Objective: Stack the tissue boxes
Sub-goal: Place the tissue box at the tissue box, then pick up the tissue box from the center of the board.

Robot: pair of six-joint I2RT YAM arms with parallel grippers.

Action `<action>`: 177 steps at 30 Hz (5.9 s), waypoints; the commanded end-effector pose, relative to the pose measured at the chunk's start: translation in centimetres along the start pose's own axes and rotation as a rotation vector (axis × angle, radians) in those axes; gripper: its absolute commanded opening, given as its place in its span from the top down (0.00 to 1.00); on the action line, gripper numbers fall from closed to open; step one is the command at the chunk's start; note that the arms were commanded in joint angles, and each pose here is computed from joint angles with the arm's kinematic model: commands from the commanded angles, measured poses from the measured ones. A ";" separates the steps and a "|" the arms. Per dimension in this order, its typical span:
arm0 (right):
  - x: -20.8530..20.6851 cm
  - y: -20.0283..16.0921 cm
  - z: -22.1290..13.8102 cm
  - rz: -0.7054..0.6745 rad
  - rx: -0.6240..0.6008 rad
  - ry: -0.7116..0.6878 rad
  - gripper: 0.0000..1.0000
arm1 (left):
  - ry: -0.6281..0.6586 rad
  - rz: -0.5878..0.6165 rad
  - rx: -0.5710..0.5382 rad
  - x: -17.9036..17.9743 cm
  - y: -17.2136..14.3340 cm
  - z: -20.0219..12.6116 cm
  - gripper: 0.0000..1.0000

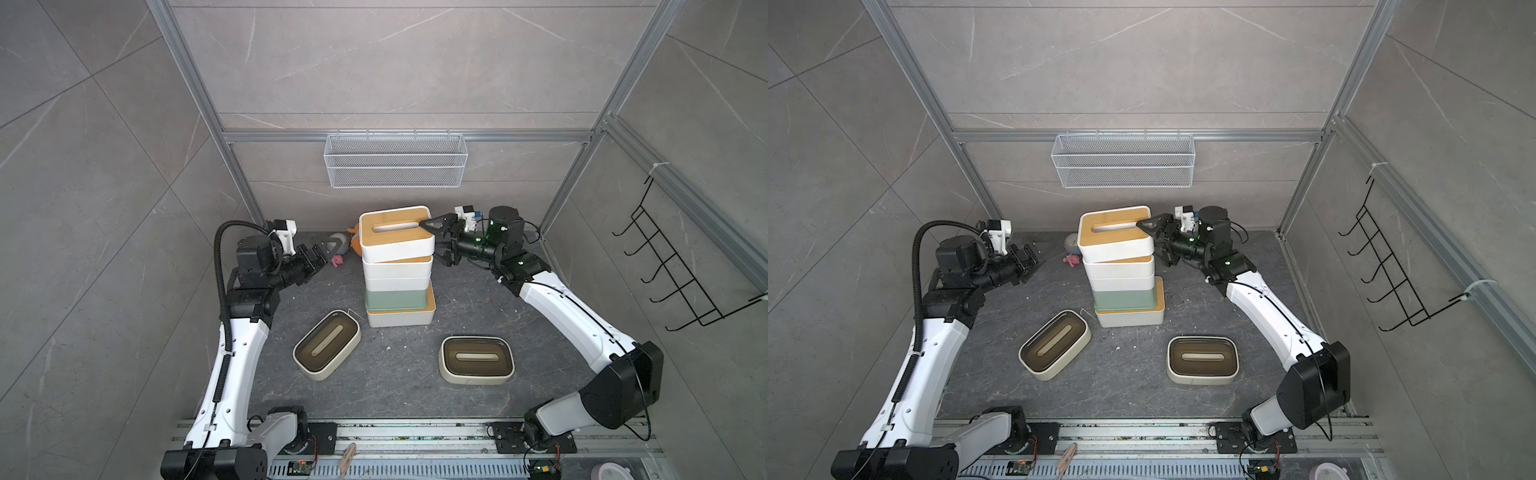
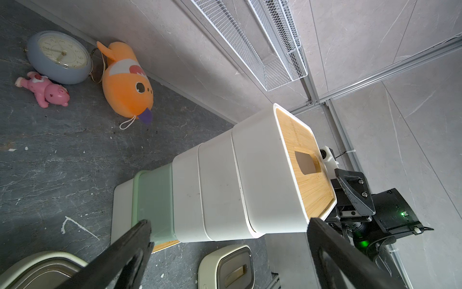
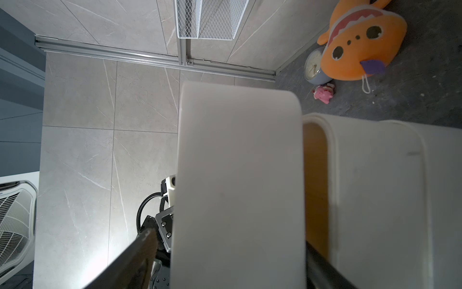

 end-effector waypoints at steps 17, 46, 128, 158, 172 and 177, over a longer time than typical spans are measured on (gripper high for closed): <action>2.6 -0.7 -1.8 -0.228 -0.042 -0.161 0.12 | 0.066 0.057 -0.061 -0.7 1.5 -0.3 0.00; 2.4 -0.9 -2.2 -0.395 -0.090 -0.371 0.00 | 0.014 0.082 -0.101 -2.7 3.2 -0.6 0.00; 5.5 -1.0 -0.2 -0.424 0.043 -0.155 0.00 | -0.199 0.258 0.257 -8.6 -0.2 5.8 0.00; 7.4 -0.8 -3.1 -0.488 -0.095 -0.239 0.00 | 0.150 0.367 0.105 -8.1 -0.4 0.4 0.00; 4.5 -4.1 -8.8 -0.508 -0.180 -0.280 0.00 | 0.421 0.038 0.287 3.1 -11.8 -3.7 0.00; 3.3 -5.9 -10.1 -0.523 -0.142 -0.241 0.00 | 0.490 -0.049 0.308 6.6 -13.7 -2.1 0.00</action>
Point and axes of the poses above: each gripper's point midway between its finger pads, its own z axis out along the fingers, its own x axis along the line the jaws close on, y = z × x, the point moved 10 cm from there along -z, back along the fingers
